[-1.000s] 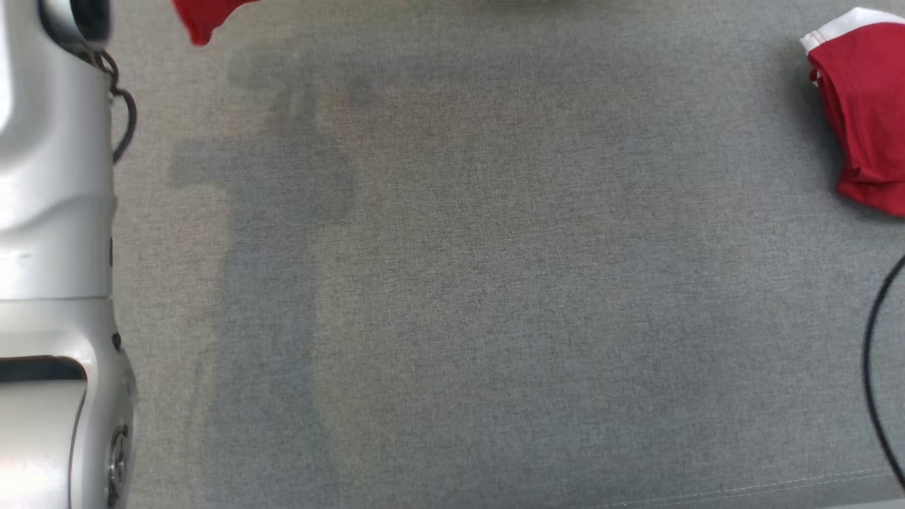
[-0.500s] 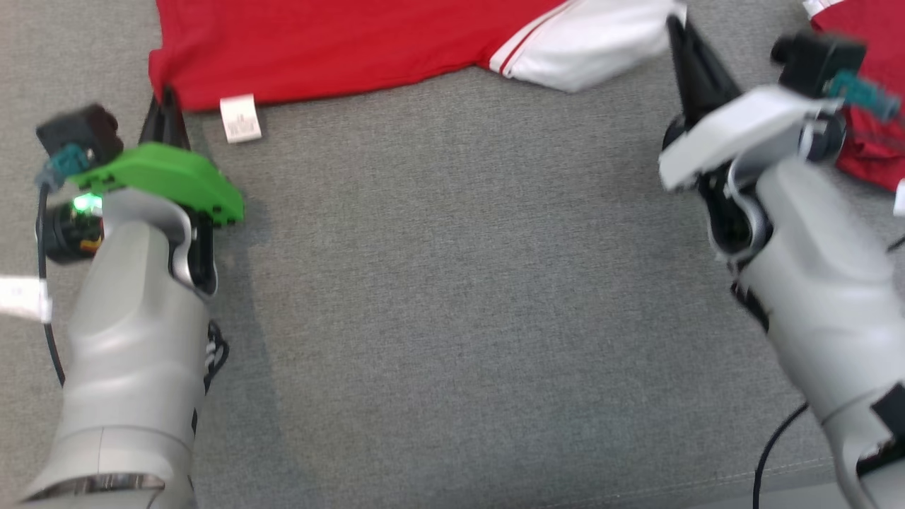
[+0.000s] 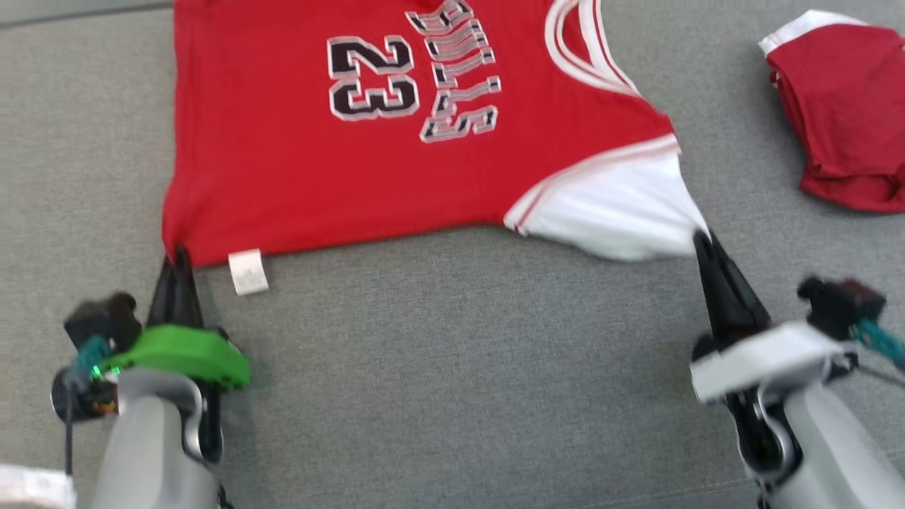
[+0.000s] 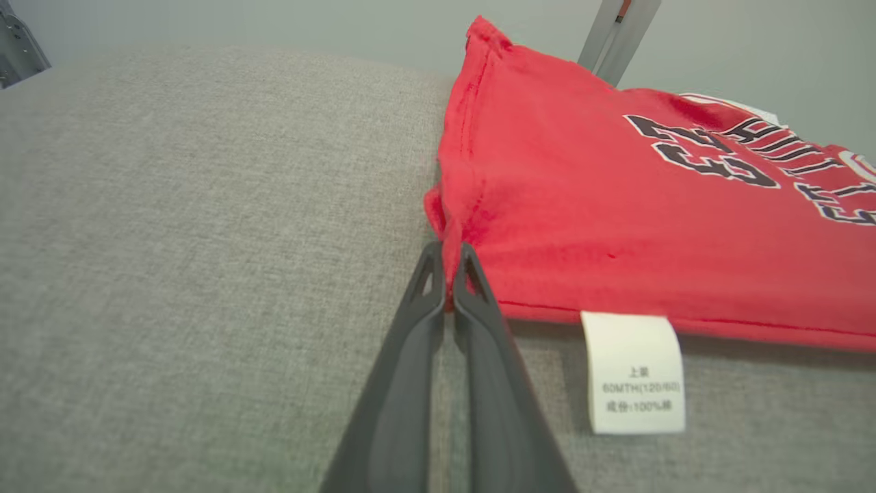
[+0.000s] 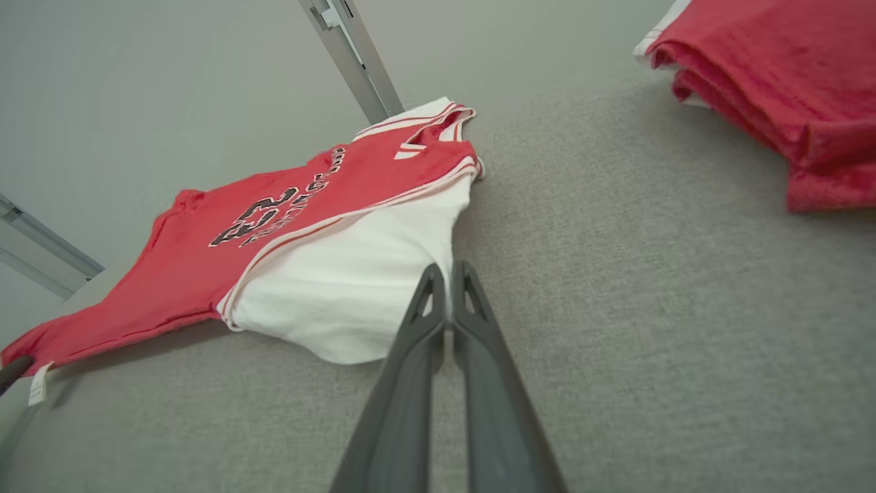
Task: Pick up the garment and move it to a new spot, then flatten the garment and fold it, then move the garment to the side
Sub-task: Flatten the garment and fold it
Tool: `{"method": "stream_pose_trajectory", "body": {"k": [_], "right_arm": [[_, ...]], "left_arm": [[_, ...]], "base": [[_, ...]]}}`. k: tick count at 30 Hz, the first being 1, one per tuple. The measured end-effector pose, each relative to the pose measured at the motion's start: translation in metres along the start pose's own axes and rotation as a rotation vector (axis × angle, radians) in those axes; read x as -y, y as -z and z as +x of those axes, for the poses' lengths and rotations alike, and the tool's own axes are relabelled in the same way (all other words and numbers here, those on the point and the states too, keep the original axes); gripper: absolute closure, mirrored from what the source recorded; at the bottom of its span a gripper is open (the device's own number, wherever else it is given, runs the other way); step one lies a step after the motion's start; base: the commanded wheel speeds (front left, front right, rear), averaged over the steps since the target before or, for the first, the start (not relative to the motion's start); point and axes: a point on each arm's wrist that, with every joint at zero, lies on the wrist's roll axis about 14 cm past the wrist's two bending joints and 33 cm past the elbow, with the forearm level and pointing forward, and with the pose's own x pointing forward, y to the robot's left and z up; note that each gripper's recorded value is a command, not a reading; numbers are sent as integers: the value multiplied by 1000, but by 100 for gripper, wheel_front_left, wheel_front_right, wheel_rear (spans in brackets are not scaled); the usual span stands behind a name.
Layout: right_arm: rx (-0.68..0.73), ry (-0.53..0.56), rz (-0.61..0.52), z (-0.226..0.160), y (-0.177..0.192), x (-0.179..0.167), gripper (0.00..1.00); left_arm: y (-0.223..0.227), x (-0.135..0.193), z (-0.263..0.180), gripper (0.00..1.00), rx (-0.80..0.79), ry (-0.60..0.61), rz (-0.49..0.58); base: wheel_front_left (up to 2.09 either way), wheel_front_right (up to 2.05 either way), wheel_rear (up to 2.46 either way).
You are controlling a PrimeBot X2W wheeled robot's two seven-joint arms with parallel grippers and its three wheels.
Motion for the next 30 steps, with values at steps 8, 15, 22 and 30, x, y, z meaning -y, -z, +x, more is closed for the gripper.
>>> {"method": "stream_pose_trajectory", "body": {"k": [8,15,22,30], "right_arm": [[34,10,-16,-73,-7,-10,100],[39,36,-36,-102,-24,-12,100],[14,43,-39,-96,-28,-12,100],[-4,15,-52,-51,-32,-7,100]], "left_arm": [[-9,-2,-65,100,27,-13,15],[-34,10,-108,100,25,-15,3],[-31,21,-112,100,-66,8,4],[-29,29,-76,100,-148,41,-6]], "base": [[0,0,0],[0,0,0],[0,0,0],[0,0,0]]}}
